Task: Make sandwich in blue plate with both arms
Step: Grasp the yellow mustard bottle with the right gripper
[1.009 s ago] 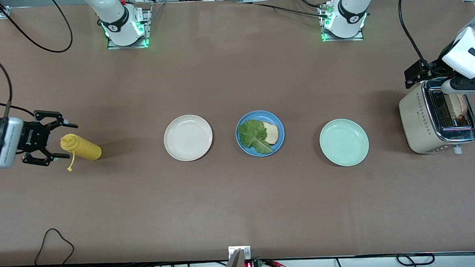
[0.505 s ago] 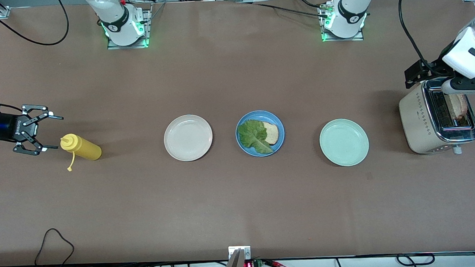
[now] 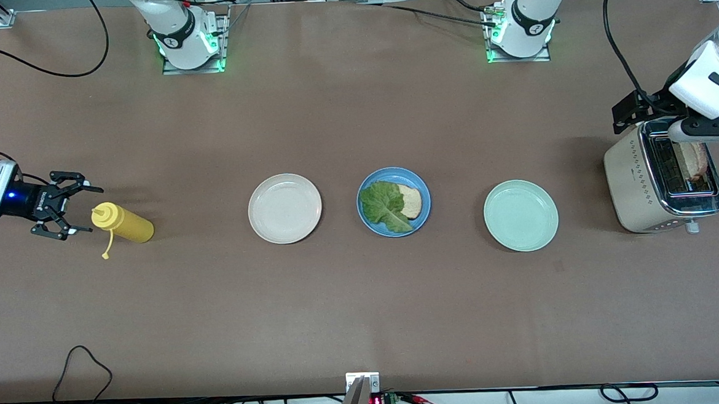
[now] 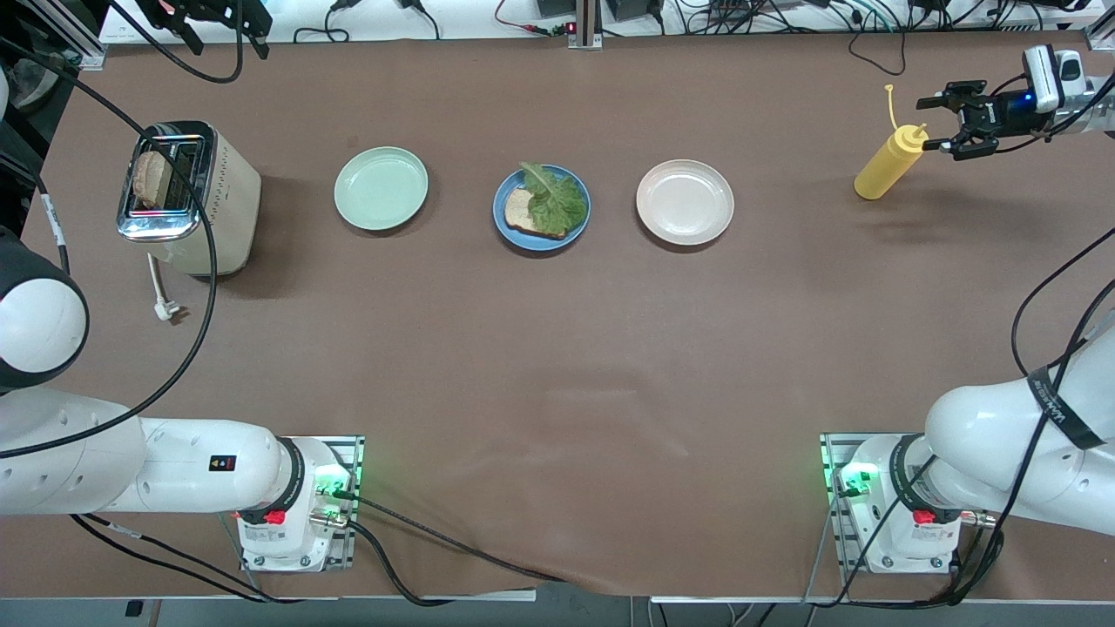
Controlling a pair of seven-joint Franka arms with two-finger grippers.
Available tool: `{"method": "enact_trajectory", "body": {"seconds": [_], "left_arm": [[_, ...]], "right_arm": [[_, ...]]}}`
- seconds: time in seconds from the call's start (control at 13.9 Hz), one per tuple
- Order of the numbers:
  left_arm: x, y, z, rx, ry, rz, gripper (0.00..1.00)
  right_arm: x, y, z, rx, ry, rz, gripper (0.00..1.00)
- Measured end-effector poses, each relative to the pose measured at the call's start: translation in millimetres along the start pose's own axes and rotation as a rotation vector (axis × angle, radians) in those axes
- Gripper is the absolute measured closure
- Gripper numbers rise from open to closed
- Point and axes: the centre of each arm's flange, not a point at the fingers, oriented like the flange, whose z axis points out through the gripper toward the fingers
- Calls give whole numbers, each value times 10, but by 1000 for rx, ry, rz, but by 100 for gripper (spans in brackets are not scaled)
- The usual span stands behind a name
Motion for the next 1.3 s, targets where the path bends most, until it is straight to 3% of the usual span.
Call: {"method": "enact_trajectory", "body": {"seconds": [0.43,0.79,1.01,1.3], "left_arm": [[0,1,0,0,0,0,0],[0,2,0,0,0,0,0],[0,2,0,0,0,0,0],[0,2,0,0,0,0,0]], "right_arm": [[-615,-61,73,-5,102,-7,0],[-945,-34,215,3,130,-19,0],[-1104,-13,327,-20,174,-28,0],[-1098,73,409,-16,185,-51,0]]}}
